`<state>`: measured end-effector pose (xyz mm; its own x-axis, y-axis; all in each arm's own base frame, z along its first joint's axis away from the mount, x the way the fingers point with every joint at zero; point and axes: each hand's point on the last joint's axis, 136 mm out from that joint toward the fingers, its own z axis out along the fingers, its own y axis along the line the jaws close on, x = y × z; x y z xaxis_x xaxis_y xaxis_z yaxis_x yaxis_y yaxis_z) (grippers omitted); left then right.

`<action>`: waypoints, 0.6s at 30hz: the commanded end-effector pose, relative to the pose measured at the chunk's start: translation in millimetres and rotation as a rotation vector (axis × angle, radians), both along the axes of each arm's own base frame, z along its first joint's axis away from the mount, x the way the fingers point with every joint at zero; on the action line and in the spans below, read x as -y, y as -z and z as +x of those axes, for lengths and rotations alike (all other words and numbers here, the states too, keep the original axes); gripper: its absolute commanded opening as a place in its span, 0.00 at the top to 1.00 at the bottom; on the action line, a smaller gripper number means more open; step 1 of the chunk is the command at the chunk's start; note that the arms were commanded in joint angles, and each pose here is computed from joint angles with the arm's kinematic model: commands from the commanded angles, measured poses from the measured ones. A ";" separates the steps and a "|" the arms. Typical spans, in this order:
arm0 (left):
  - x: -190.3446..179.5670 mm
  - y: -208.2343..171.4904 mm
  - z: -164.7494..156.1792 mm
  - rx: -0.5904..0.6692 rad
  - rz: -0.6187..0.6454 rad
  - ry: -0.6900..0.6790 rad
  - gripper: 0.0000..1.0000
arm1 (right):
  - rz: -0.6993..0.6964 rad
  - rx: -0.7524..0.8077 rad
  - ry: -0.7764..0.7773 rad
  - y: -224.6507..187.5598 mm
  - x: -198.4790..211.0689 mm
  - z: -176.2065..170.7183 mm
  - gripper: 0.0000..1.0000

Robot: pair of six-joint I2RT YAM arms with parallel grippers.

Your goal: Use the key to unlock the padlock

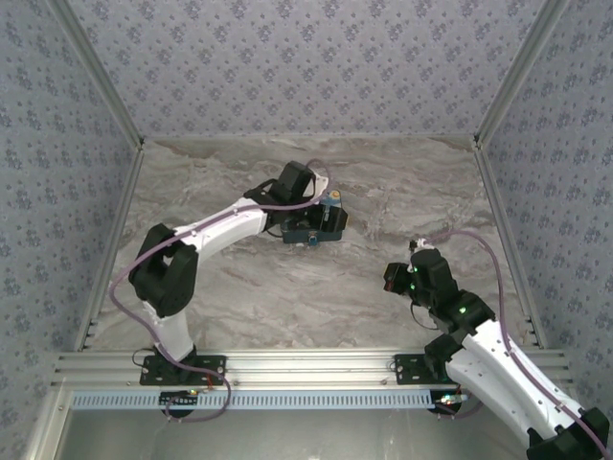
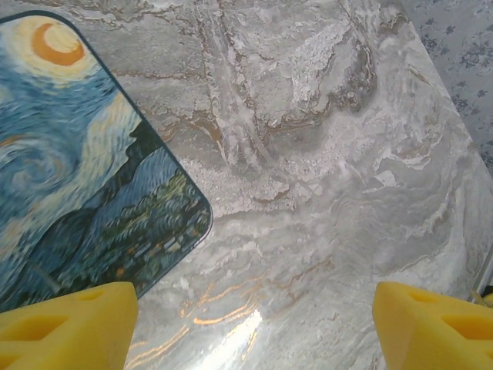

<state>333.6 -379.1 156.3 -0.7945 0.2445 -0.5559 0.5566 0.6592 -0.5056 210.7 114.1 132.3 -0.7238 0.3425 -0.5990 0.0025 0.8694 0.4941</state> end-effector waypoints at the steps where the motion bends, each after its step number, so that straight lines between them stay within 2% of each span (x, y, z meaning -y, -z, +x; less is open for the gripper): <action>1: 14.7 4.2 1.1 -0.009 -0.001 0.048 0.21 | -0.010 -0.005 0.033 -1.9 7.2 -1.5 1.00; 11: 28.6 28.2 6.8 -0.045 0.020 0.055 0.21 | -0.011 -0.011 0.040 0.3 8.6 -2.1 1.00; 18: 22.8 50.4 -3.3 -0.071 0.095 0.066 0.22 | -0.008 -0.007 0.043 -2.3 9.3 -1.4 1.00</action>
<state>339.2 -402.0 119.6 -0.8084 0.2978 -0.5078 0.5589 0.6591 -0.5032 208.8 110.7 129.6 -0.7279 0.3430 -0.5937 0.0160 0.8741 0.4854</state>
